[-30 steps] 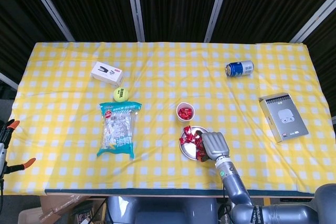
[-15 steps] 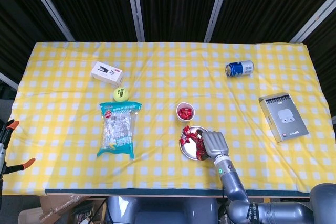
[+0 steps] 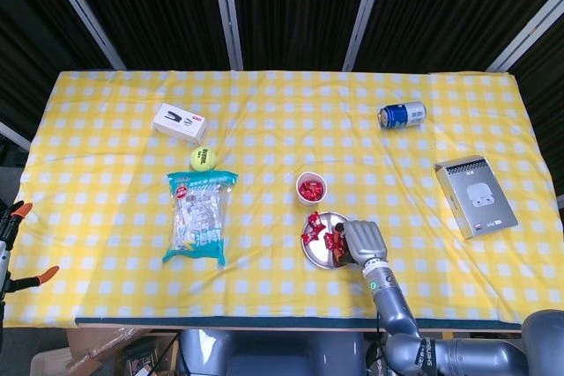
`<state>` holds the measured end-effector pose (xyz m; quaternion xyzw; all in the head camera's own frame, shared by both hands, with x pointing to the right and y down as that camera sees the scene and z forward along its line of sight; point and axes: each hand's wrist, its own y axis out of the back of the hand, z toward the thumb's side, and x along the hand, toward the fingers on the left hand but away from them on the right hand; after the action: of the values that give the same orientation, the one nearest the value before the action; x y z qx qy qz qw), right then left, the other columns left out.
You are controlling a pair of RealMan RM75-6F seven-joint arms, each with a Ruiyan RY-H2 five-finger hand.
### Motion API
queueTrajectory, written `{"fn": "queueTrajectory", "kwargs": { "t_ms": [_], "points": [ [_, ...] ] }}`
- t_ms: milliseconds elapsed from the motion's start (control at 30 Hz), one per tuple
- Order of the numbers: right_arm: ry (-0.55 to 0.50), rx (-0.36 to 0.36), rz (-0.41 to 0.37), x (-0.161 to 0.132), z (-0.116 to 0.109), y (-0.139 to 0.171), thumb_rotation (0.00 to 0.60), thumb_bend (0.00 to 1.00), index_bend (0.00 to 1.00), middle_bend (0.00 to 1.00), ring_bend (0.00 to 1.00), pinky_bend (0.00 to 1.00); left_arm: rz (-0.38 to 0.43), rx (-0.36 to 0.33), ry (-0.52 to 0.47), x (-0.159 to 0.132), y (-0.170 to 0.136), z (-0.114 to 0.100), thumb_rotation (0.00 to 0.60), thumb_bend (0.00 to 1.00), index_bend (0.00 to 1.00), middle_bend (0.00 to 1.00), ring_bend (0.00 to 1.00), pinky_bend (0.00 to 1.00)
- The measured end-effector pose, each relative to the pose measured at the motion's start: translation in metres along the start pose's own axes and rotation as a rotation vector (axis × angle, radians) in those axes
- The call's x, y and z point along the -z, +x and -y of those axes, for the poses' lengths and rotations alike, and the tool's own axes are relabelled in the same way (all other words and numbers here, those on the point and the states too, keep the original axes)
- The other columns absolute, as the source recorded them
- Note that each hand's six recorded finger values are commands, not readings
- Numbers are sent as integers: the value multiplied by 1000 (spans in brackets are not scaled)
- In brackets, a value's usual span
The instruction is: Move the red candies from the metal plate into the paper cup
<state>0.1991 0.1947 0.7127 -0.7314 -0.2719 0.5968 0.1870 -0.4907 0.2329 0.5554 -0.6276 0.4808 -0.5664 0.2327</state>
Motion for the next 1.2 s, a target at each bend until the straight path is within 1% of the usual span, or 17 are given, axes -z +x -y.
{"fn": "queueTrajectory", "kwargs": {
  "t_ms": [133,300,600,700,833,967,1200],
  "points": [
    [-10,10,-9,-1,0,0,600,580,606,700,795,999,1,-1,0,-2,0,0,600,10,0,0,0,0],
    [-19,21,-17,-2,-3,1,600,585,608,702,797,998,0,-1,0,-1,0,0,600,11,0,0,0,0],
    [-28,60,-54,-12,-20,5,600,586,608,703,797,999,0,-1,-2,-2,0,0,600,11,0,0,0,0],
    [-30,77,-67,-16,-29,7,600,586,610,704,797,999,0,-1,-3,-1,0,0,600,11,0,0,0,0],
    [-33,118,-93,-26,-49,10,600,587,610,704,797,998,0,-1,-5,-2,1,0,600,11,0,0,0,0],
    [-39,149,-103,-33,-66,10,600,587,611,704,797,999,-2,0,-7,-1,1,0,600,11,0,0,0,0],
    [-42,198,-129,-47,-92,10,600,587,611,703,797,999,-4,4,-10,-1,1,0,600,11,0,0,0,0]
  ]
}}
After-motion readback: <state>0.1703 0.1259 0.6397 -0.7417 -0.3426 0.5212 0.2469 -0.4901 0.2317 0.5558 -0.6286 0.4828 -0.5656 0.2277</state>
